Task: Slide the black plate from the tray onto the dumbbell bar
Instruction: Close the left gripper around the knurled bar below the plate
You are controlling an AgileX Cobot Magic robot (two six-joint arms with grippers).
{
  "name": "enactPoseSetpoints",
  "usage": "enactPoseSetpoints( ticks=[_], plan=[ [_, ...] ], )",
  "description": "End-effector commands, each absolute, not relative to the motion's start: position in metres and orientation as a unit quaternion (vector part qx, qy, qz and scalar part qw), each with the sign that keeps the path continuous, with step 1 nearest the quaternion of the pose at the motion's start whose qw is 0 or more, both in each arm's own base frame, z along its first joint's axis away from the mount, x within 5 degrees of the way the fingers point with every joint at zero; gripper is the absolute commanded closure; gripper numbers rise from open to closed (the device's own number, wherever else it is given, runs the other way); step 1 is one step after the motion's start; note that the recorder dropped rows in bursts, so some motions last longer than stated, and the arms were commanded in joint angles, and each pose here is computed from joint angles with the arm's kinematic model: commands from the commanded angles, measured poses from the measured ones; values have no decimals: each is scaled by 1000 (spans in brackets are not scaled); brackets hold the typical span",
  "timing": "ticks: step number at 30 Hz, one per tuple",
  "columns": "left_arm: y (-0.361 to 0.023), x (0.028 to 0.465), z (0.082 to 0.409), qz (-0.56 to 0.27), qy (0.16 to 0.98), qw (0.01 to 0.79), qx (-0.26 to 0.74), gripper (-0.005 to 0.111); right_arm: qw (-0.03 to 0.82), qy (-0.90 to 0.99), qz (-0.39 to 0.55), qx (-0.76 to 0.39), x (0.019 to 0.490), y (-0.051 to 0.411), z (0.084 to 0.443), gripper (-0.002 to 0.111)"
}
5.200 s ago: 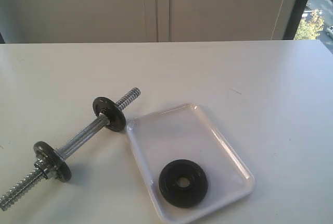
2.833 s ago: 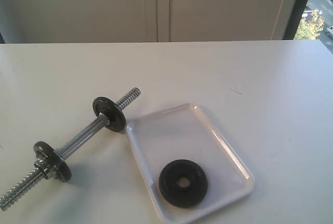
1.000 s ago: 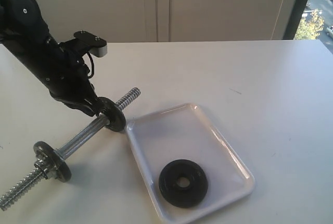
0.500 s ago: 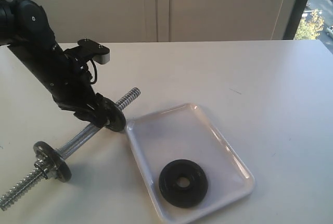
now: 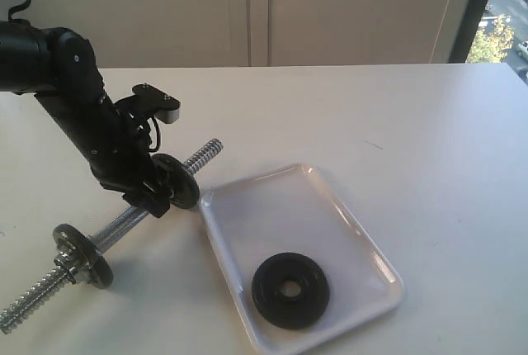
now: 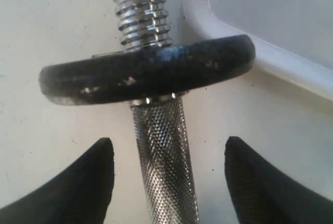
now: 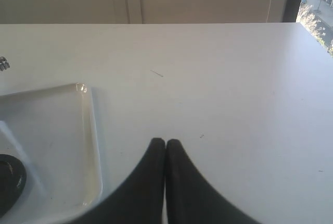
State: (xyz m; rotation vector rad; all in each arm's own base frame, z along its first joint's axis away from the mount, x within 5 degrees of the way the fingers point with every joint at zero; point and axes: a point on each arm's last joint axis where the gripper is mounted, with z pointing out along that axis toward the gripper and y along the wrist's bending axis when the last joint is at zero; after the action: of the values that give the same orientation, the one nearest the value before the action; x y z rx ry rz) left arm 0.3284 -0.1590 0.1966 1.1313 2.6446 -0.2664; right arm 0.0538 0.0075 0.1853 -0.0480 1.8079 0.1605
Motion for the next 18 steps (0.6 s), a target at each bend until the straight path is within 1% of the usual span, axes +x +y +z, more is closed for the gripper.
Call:
enactPoseSetpoints(
  ticks=[1,7,15,18],
  plan=[
    [-161,328,187,-94,910,111,388,41,619,782,70,-21,54,8,185,108],
    [-163,331,176,-93,912,106,385,41,619,782,70,-21,54,8,185,108],
    [-163,332,176,-96,913,111,381,41,619,782,70,-21,54,8,185,108],
    [-164,332,176,-98,913,111,379,44,619,782,70,-21,54,8,185,108]
  ],
)
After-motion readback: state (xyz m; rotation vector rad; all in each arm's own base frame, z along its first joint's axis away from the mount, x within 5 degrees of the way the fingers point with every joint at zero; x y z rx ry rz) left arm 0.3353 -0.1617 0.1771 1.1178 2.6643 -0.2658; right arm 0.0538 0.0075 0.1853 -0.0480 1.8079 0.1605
